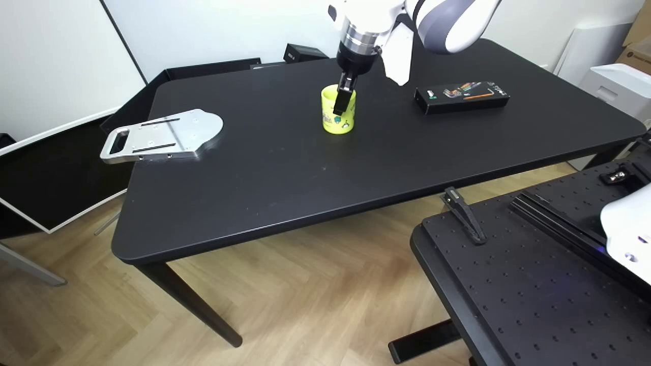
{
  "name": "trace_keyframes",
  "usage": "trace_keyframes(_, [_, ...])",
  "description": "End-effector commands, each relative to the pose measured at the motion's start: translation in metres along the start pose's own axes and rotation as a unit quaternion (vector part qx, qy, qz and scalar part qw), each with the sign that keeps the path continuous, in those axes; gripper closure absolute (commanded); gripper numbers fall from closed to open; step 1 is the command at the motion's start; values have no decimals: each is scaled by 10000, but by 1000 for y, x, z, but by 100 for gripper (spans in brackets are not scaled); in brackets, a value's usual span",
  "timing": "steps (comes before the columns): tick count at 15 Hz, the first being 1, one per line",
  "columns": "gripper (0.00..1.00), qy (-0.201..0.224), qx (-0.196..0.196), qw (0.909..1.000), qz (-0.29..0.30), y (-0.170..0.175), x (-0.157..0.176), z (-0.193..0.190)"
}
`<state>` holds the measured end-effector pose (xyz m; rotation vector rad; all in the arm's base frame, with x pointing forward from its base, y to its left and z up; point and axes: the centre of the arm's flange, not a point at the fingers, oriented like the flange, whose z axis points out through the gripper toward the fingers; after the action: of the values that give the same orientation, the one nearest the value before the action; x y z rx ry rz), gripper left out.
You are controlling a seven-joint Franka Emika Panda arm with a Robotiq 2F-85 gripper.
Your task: Get the marker from the yellow mug and place it on the table
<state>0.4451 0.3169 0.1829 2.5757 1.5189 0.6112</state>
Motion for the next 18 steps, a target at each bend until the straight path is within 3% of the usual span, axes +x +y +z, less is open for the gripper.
trace_keyframes(1, [0, -23, -118, 9998, 165, 6, 4, -3])
trace_keyframes(18, [0, -178, -262, 9989, 345, 16, 10, -18])
